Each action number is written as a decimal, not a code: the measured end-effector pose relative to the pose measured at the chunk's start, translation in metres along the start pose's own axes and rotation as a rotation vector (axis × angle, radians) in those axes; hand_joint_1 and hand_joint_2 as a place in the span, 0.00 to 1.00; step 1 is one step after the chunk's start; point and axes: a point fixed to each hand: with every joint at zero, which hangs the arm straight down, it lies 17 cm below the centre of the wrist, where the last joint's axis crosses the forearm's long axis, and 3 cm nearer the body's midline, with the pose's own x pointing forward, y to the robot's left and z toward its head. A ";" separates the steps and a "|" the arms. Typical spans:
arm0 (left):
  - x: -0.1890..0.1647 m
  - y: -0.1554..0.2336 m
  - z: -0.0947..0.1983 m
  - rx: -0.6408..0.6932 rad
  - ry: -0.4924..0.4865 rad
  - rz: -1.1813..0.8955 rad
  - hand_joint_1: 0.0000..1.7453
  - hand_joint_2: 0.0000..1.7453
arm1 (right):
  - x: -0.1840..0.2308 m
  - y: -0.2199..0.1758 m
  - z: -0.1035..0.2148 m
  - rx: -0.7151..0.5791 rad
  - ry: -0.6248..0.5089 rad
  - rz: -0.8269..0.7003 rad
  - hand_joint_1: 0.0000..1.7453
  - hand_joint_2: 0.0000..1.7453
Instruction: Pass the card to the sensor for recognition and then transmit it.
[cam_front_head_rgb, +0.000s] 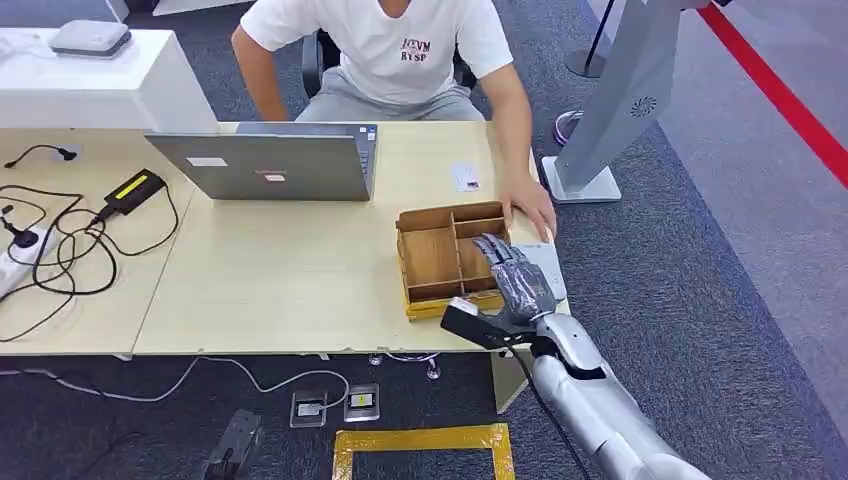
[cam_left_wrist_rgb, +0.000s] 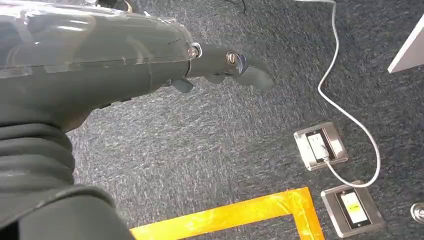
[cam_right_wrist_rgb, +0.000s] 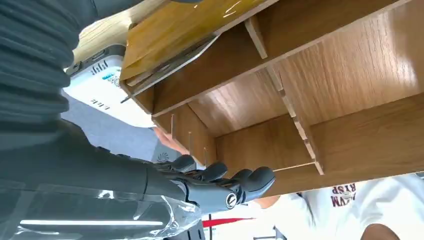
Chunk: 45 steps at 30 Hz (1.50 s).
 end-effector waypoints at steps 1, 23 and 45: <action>0.000 0.000 0.000 0.000 0.000 0.000 0.00 0.00 | 0.000 0.000 0.000 0.000 0.000 0.000 0.00 1.00; -0.008 -0.004 0.004 -0.003 0.003 0.007 0.00 0.00 | -0.012 0.002 0.004 0.009 0.014 0.023 0.00 1.00; -0.001 -0.007 0.004 -0.010 -0.012 0.000 0.00 0.00 | -0.028 0.001 0.009 0.005 0.043 0.036 0.00 1.00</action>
